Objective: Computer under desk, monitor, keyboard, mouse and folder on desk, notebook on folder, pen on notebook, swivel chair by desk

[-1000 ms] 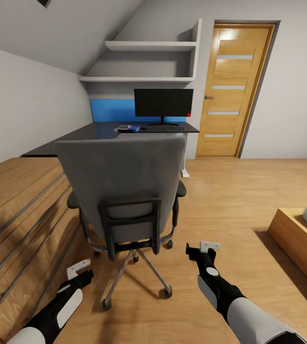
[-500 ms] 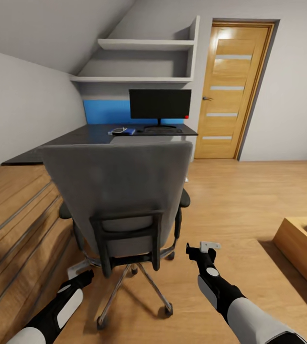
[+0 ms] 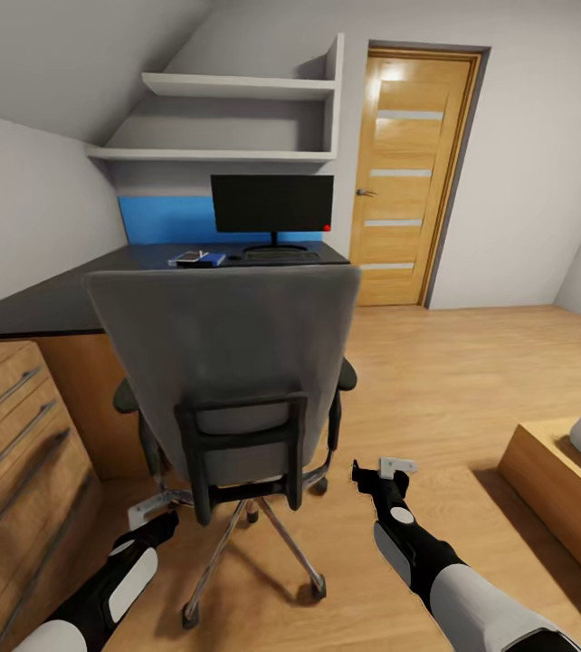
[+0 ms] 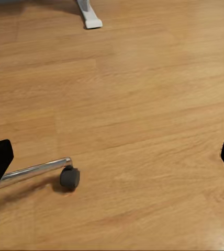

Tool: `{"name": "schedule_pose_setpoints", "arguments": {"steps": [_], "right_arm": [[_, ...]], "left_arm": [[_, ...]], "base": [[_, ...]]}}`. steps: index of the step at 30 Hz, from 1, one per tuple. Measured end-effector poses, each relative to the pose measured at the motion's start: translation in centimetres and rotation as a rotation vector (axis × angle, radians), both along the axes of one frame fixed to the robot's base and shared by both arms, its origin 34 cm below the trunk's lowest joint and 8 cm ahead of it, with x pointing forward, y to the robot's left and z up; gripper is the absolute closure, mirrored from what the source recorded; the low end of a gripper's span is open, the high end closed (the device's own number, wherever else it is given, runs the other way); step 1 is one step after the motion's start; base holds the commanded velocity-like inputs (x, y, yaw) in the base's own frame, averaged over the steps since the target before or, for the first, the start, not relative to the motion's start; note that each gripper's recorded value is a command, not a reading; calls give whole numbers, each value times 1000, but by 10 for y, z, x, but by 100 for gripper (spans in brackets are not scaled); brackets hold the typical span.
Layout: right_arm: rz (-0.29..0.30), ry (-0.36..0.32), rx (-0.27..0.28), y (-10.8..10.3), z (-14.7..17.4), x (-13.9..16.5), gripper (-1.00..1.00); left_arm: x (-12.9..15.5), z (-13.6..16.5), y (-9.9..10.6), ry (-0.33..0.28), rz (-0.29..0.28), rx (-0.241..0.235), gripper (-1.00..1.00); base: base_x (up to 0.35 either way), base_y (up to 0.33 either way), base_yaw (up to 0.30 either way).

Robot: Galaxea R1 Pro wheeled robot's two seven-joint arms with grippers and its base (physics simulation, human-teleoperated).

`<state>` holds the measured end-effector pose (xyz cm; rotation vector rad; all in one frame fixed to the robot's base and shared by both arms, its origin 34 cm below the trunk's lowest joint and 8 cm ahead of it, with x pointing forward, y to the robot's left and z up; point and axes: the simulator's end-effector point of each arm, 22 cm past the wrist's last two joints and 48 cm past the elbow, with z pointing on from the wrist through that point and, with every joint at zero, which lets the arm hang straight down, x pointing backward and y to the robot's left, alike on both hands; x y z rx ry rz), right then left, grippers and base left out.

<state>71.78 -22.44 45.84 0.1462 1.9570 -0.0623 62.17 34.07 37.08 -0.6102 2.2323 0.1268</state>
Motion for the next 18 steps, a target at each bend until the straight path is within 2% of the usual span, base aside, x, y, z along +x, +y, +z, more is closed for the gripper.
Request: {"name": "schedule_pose_setpoints", "arguments": {"steps": [7, 11, 18], "right_arm": [[1, -1, 1, 1, 1, 0, -100], [1, -1, 1, 1, 1, 0, -100], [1, -2, 1, 1, 1, 0, -100]], "left_arm": [[0, 0, -1, -1, 0, -2, -100], [2, 1, -4, -4, -10, 0, -100], [2, 1, -11, 1, -47, 19, -100]], "base": [[225, -200, -15], [98, -44, -1], [199, -55, 0]]}}
